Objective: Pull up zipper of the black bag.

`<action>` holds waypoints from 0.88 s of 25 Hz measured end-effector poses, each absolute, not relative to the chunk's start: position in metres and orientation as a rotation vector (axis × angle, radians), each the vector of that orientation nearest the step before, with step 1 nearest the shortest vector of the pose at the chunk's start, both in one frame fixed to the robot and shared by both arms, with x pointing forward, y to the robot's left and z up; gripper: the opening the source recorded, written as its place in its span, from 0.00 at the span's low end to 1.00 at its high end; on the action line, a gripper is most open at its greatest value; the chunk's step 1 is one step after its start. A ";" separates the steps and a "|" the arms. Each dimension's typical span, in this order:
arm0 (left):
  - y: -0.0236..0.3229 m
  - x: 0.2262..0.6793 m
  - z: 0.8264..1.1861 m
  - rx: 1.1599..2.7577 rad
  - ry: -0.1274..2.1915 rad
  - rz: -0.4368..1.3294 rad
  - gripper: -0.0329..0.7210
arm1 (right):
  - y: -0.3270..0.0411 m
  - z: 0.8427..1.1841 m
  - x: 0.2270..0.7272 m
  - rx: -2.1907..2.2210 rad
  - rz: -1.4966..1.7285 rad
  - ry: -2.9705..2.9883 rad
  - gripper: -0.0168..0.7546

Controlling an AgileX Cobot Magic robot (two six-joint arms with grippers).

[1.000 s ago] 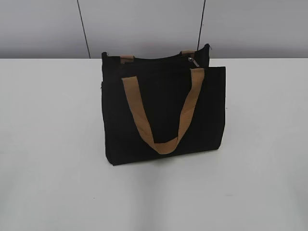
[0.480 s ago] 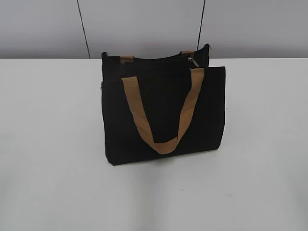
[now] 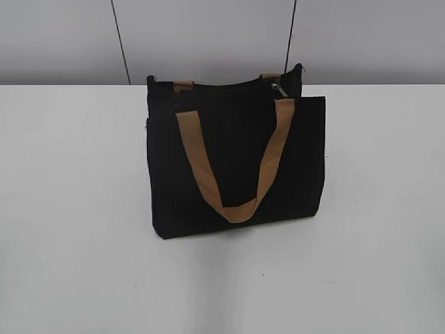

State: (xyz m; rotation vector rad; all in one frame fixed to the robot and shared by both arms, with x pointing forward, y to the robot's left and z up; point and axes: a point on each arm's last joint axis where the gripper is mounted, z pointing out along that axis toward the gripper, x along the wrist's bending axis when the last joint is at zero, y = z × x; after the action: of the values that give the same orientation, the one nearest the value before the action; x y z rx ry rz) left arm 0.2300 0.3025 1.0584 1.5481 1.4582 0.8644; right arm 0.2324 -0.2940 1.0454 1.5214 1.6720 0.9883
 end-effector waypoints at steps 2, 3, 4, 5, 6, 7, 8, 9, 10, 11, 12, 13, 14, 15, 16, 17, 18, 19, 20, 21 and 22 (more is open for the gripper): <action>0.302 0.230 1.058 1.546 1.462 0.867 0.60 | -0.294 1.045 0.233 1.538 0.976 1.650 0.47; 0.302 0.230 1.058 1.546 1.462 0.867 0.60 | -0.294 1.045 0.233 1.544 0.971 1.641 0.47; 0.302 0.230 1.058 1.546 1.462 0.867 0.60 | -0.294 1.045 0.233 1.549 0.968 1.636 0.47; 0.302 0.230 1.058 1.546 1.462 0.867 0.60 | -0.294 1.045 0.233 1.550 0.967 1.633 0.47; 0.302 0.230 1.058 1.546 1.462 0.867 0.60 | -0.294 1.045 0.233 1.551 0.966 1.632 0.47; 0.302 0.230 1.058 1.546 1.462 0.867 0.60 | -0.294 1.045 0.233 1.551 0.967 1.633 0.47; 0.302 0.230 1.058 1.545 1.463 0.868 0.60 | -0.294 1.045 0.233 1.551 0.967 1.633 0.47; 0.302 0.230 1.058 1.543 1.466 0.869 0.60 | -0.294 1.045 0.233 1.551 0.967 1.633 0.47; 0.302 0.230 1.058 1.540 1.470 0.872 0.60 | -0.294 1.045 0.233 1.551 0.967 1.633 0.47; 0.302 0.230 1.058 1.535 1.477 0.876 0.60 | -0.294 1.045 0.233 1.551 0.967 1.633 0.47; 0.302 0.230 1.058 1.532 1.482 0.880 0.60 | -0.294 1.045 0.233 1.551 0.967 1.633 0.47; 0.302 0.230 1.058 1.526 1.490 0.885 0.60 | -0.294 1.045 0.233 1.551 0.967 1.633 0.47; 0.302 0.230 1.058 1.520 1.498 0.891 0.60 | -0.294 1.045 0.233 1.551 0.967 1.633 0.47; 0.302 0.230 1.058 1.516 1.505 0.895 0.60 | -0.294 1.045 0.233 1.551 0.967 1.633 0.47; 0.302 0.230 1.058 1.511 1.511 0.899 0.60 | -0.294 1.045 0.233 1.551 0.967 1.633 0.47; 0.302 0.230 1.058 1.508 1.515 0.902 0.60 | -0.294 1.045 0.233 1.551 0.967 1.633 0.47; 0.302 0.230 1.058 1.508 1.516 0.903 0.60 | -0.294 1.045 0.233 1.551 0.967 1.633 0.47; 0.302 0.230 1.058 1.507 1.517 0.903 0.60 | -0.294 1.045 0.233 1.551 0.967 1.633 0.47; 0.302 0.230 1.058 1.507 1.517 0.903 0.60 | -0.294 1.045 0.233 1.551 0.967 1.633 0.47; 0.302 0.230 1.058 1.507 1.517 0.903 0.60 | -0.294 1.045 0.233 1.551 0.967 1.633 0.47; 0.302 0.230 1.058 1.507 1.517 0.903 0.60 | -0.294 1.045 0.233 1.551 0.967 1.633 0.47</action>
State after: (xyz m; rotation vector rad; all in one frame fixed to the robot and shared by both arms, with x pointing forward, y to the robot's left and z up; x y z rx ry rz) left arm 0.2298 0.3019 1.0584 1.5069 1.5171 0.9031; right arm 0.2326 -0.2936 1.0454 1.5513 1.6326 0.9669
